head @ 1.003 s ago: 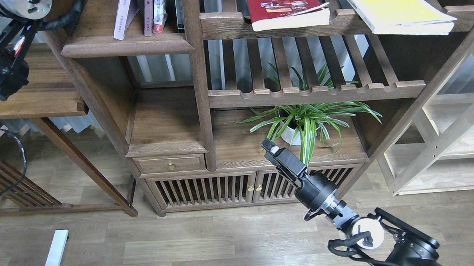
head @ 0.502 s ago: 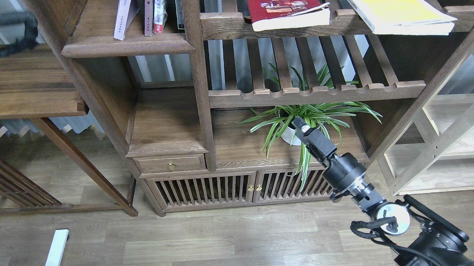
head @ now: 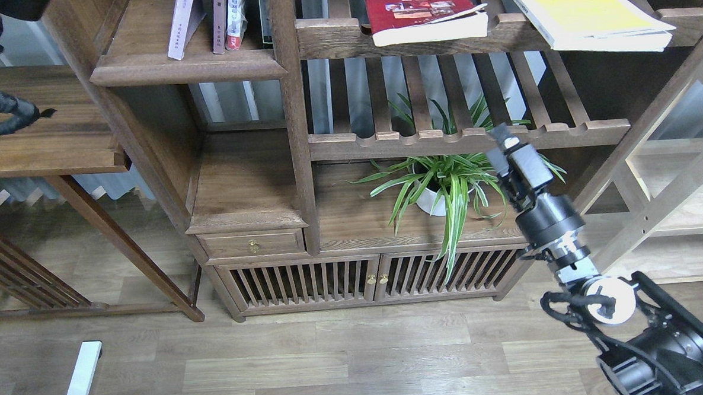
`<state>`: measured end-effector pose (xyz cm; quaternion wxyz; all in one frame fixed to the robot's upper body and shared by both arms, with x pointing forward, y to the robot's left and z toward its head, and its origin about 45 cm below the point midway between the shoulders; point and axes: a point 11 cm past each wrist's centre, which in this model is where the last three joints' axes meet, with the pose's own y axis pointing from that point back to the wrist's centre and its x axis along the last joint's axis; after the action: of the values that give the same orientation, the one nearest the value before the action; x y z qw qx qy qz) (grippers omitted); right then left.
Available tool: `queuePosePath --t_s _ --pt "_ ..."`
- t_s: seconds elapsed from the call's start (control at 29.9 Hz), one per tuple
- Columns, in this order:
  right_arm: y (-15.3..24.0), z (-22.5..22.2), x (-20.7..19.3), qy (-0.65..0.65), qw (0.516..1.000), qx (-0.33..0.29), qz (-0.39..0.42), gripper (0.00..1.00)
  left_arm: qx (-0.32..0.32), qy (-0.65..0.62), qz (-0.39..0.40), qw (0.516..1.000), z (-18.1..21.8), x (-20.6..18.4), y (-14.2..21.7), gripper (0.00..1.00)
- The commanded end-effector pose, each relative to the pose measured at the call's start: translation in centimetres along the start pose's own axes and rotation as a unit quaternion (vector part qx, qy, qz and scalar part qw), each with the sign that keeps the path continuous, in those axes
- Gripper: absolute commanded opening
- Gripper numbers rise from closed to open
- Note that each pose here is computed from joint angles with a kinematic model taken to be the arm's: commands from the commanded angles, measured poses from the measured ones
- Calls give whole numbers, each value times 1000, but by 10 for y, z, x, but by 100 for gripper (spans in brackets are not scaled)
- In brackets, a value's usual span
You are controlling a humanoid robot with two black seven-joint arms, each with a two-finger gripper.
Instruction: Organize books on shelf
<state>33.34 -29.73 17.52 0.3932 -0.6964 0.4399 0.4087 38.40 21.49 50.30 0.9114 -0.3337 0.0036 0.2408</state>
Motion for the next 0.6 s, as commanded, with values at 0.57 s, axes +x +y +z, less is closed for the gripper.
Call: queuePosePath --t_s 0.57 --pt "-28 -77 -35 -12 991 118 -59 95 62 214 -19 975 -156 -57 2 95"
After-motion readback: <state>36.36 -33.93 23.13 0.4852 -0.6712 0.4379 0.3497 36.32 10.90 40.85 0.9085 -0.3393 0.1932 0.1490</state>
